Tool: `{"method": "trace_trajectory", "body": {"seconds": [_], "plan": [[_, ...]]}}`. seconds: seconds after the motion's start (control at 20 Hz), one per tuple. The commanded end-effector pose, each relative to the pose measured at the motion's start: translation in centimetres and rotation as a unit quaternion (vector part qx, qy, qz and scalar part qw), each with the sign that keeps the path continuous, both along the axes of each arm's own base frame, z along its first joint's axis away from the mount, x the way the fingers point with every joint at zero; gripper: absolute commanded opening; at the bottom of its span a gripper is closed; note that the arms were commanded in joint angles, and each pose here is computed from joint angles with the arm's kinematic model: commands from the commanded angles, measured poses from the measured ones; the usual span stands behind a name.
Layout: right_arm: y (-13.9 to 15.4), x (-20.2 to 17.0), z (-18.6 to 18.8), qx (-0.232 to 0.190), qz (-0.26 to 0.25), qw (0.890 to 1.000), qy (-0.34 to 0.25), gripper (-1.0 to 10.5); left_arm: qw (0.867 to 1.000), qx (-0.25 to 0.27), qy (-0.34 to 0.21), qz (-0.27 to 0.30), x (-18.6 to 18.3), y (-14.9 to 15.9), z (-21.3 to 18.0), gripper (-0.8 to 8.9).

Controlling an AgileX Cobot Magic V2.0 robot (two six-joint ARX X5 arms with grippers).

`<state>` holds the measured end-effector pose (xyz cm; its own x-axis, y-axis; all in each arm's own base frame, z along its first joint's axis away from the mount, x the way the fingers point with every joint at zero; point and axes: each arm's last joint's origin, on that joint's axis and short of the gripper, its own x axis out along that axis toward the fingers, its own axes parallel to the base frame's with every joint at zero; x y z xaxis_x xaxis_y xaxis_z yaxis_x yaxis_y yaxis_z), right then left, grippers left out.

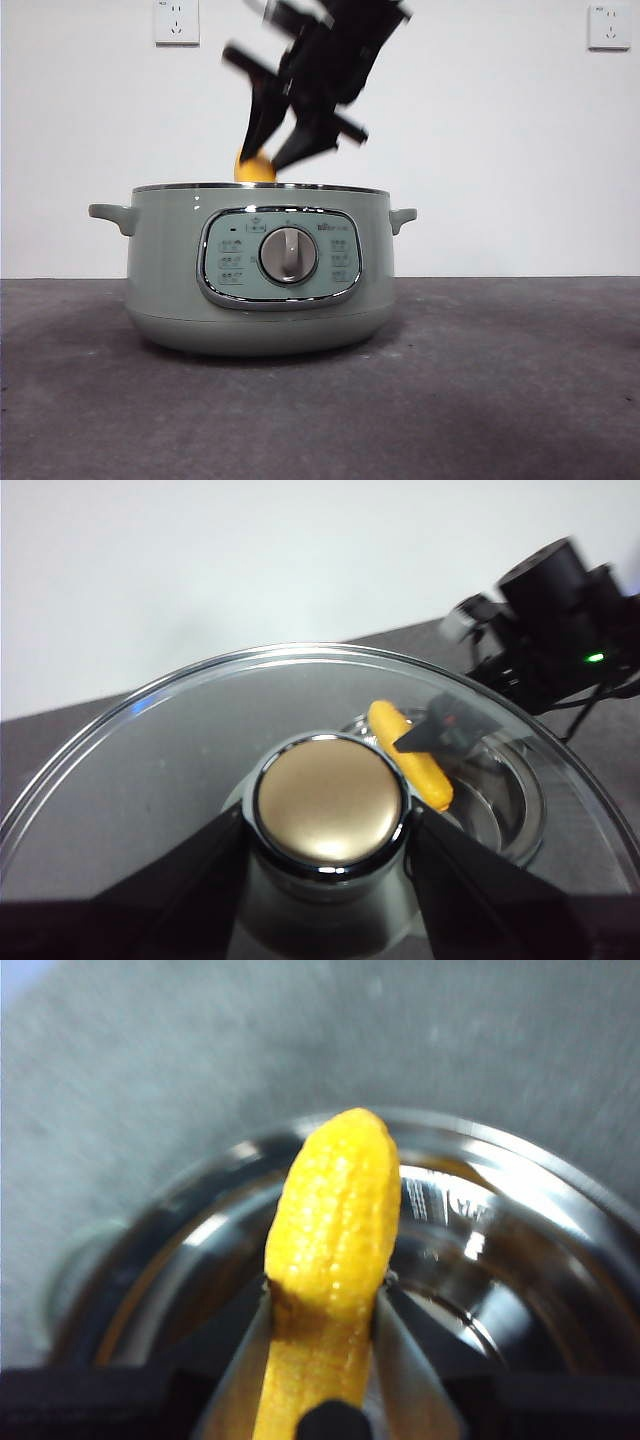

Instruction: Pick up the corn,open the lid,put the corn in the pot,close the lid

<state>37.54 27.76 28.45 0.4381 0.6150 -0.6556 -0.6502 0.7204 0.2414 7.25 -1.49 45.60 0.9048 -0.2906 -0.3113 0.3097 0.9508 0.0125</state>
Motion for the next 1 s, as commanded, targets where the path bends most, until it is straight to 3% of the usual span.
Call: {"method": "trace_trajectory", "body": {"seconds": [0.05, 0.45, 1.0], "plan": [[1.0, 0.5, -2.1, -0.026, 0.003, 1.0, 0.006, -0.2, 1.0, -0.007, -0.028, -0.003, -0.3, 0.0, 0.6, -0.08], [1.7, 0.5, -6.6, -0.105, 0.002, 0.993, 0.061, -0.2, 0.999, -0.013, -0.021, -0.026, 0.1, -0.2, 0.5, -0.08], [1.2, -0.3, -7.3, -0.14, 0.006, 0.984, 0.108, 0.1, 0.999, -0.017, -0.001, -0.047, 1.5, -0.5, 0.3, -0.08]]}}
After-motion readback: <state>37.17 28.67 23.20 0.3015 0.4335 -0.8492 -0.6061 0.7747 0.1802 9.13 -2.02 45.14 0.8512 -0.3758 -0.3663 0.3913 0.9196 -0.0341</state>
